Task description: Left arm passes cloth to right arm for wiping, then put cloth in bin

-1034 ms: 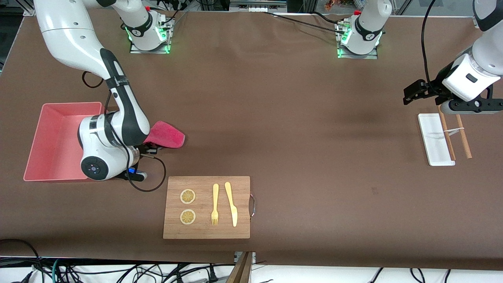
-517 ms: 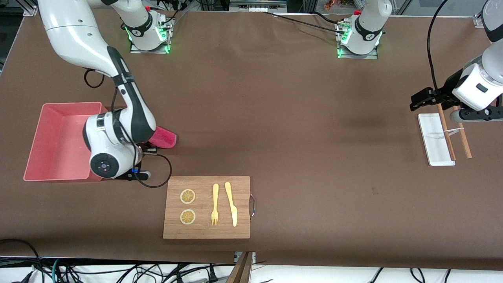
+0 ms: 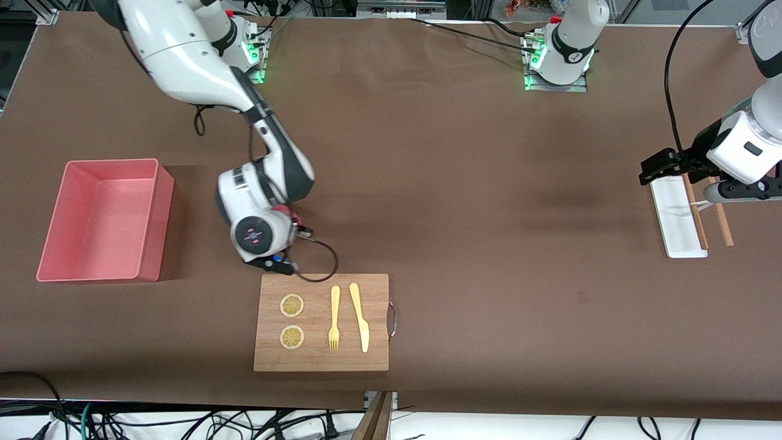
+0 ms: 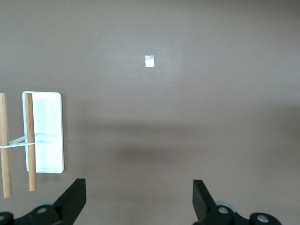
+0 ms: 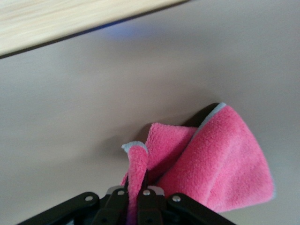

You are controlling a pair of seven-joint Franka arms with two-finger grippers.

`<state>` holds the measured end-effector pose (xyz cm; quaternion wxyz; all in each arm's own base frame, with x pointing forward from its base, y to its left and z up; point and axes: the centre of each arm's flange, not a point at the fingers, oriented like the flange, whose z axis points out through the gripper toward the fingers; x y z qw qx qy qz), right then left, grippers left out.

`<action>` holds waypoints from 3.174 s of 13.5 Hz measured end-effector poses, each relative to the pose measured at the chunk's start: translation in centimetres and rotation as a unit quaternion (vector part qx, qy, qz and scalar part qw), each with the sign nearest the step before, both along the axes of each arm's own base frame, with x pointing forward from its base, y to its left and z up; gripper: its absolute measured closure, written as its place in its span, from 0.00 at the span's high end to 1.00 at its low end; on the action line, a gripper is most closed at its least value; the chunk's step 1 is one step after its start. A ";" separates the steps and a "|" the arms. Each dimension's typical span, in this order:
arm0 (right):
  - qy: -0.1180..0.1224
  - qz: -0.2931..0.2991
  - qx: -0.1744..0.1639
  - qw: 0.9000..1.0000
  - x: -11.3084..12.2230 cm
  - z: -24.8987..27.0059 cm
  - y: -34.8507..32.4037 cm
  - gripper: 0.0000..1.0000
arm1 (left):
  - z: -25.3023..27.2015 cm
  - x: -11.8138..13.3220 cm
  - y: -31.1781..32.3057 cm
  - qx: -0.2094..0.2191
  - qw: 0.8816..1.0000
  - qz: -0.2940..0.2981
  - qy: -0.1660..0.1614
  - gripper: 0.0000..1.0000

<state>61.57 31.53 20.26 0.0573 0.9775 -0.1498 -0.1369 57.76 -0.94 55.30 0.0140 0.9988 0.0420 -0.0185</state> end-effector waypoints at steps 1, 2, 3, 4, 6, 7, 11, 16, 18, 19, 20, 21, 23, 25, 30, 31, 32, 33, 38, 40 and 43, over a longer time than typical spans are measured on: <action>-0.008 -0.015 0.008 1.000 -0.7 -0.3 2.1 0.02 | 0.1 0.2 0.0 0.000 1.000 0.000 -0.002 1.00; -0.016 -0.029 0.021 0.999 -1.3 -0.6 3.8 0.02 | 0.2 0.4 0.0 0.000 1.000 0.000 -0.003 1.00; -0.025 -0.042 0.034 0.998 -1.7 -0.6 5.3 0.02 | 0.2 0.5 -0.1 0.000 1.000 -0.001 -0.003 1.00; -0.035 -0.057 0.043 0.997 -2.1 -0.7 6.6 0.02 | 0.1 0.6 -0.2 -0.001 1.000 -0.002 -0.003 1.00; -0.056 -0.083 0.059 0.993 -2.8 -0.9 9.0 0.02 | -0.4 0.9 -0.1 0.000 1.000 -0.001 0.001 1.00; -0.066 -0.093 0.065 0.991 -3.2 -1.0 10.2 0.02 | -0.7 1.0 -0.1 0.000 1.000 -0.001 0.003 1.00; -0.083 -0.136 0.095 0.983 -5.1 -0.6 14.2 0.02 | -0.5 1.4 -0.1 0.001 1.000 -0.001 0.000 1.00; -0.082 -0.165 0.141 0.973 -6.3 1.6 17.5 0.02 | 0.0 1.4 -0.2 0.000 1.000 -0.003 -0.005 1.00; -0.070 -0.159 0.134 0.976 -6.7 1.9 17.7 0.02 | 0.4 1.5 -0.4 0.000 1.000 -0.004 -0.010 1.00; -0.062 -0.150 0.125 0.979 -6.6 1.6 17.2 0.02 | 0.8 1.6 -0.6 0.000 1.000 -0.006 -0.013 1.00; -0.051 -0.135 0.115 0.983 -6.4 1.2 16.2 0.02 | 1.1 1.6 -0.7 0.000 1.000 -0.007 -0.017 1.00; -0.036 -0.119 0.102 0.987 -5.9 0.7 14.8 0.02 | 1.2 1.6 -0.9 0.000 1.000 -0.009 -0.018 1.00; -0.006 -0.086 0.083 0.993 -4.3 -0.1 11.0 0.02 | 1.4 1.6 -1.1 -0.001 1.000 -0.010 -0.020 1.00; 0.018 -0.052 0.059 0.997 -2.7 -0.8 6.7 0.02 | 1.4 1.6 -1.2 -0.001 1.000 -0.011 -0.020 1.00; 0.051 0.050 -0.001 0.997 0.5 -1.2 -3.3 0.02 | 2.0 1.7 -1.7 -0.001 1.000 -0.015 -0.027 1.00; 0.051 0.067 -0.004 0.996 1.3 -0.9 -5.4 0.02 | 2.1 1.7 -1.7 -0.001 1.000 -0.016 -0.027 1.00; 0.054 0.084 -0.007 0.995 2.1 -0.6 -7.7 0.02 | 2.1 1.7 -1.7 -0.001 1.000 -0.016 -0.027 1.00; 0.059 0.102 -0.009 0.993 2.8 -0.2 -10.0 0.02 | 2.1 1.7 -1.7 -0.001 1.000 -0.016 -0.027 1.00; 0.073 0.160 -0.007 0.984 4.8 2.3 -18.0 0.02 | 2.1 1.7 -1.8 -0.001 1.000 -0.016 -0.027 1.00; 0.059 0.160 -0.001 0.985 5.2 5.1 -18.0 0.02 | 2.1 1.7 -1.8 -0.001 1.000 -0.016 -0.027 1.00; 0.029 0.157 0.016 0.987 5.3 12.4 -18.2 0.02 | 2.1 1.7 -1.8 -0.001 1.000 -0.016 -0.027 1.00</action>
